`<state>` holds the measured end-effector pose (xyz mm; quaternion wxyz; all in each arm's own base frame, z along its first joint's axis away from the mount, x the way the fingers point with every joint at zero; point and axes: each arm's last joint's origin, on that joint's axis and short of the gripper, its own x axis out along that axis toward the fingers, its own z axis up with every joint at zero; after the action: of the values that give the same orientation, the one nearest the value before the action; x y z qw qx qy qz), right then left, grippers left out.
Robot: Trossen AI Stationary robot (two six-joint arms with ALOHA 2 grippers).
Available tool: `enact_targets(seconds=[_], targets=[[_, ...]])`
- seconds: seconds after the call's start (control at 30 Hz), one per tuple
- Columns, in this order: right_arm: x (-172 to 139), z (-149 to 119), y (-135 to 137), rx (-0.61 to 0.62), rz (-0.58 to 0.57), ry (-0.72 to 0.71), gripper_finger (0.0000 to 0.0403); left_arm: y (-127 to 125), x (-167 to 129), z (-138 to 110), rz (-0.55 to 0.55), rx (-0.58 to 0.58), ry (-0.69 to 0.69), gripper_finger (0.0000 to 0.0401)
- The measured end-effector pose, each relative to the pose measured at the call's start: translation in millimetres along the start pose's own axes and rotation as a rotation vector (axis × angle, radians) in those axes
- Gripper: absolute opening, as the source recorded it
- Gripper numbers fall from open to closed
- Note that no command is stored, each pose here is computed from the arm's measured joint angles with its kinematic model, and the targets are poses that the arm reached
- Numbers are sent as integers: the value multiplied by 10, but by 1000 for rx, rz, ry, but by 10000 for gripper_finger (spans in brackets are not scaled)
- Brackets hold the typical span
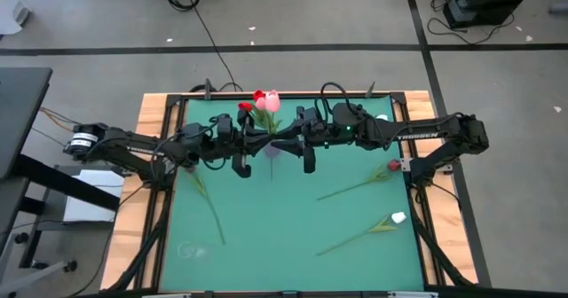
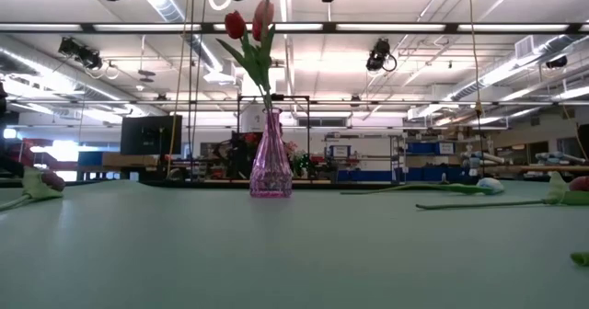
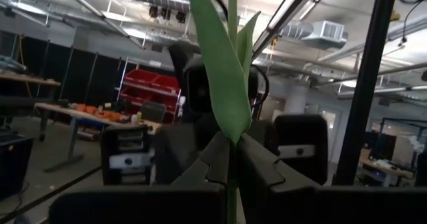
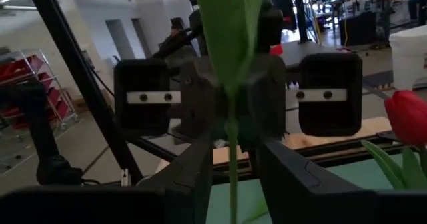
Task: Sort flowers into vase by color
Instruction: Put the pink flower into the violet vase
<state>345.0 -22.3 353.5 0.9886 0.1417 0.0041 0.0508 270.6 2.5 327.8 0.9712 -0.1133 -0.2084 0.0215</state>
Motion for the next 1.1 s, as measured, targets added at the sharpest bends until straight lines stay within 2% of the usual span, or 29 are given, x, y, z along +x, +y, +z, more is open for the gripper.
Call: enact_targets(seconds=[0.2, 0.3, 0.43, 0.53, 0.6, 0.7, 0.87, 0.97, 1.1], targets=[[-6, 11, -25, 1, 8, -1, 113, 15, 14, -30, 4, 1, 3, 20], [-7, 7, -28, 1, 18, 6, 82, 15, 15, -31, 4, -3, 3, 21], [-7, 7, -24, -31, 37, 11, 17, 17, 15, -32, 12, -5, 3, 29], [-7, 5, -33, -54, 14, 9, 12, 22, 15, -32, 21, 19, 3, 54], [-7, -14, -49, -77, -28, 22, 8, 20, -2, -13, 26, 58, 15, 78], [-6, -64, -60, -122, -154, 51, 5, 7, -94, 102, 41, 92, 69, 124], [-21, -164, -68, -230, -390, 122, 3, -5, -417, 260, 79, 120, 316, 198], [-23, -171, -51, -322, -437, 136, 2, 0, -663, 343, 100, 114, 412, 216], [-10, -113, -93, -377, -442, 88, 2, 39, -1009, 340, 128, 120, 417, 211]])
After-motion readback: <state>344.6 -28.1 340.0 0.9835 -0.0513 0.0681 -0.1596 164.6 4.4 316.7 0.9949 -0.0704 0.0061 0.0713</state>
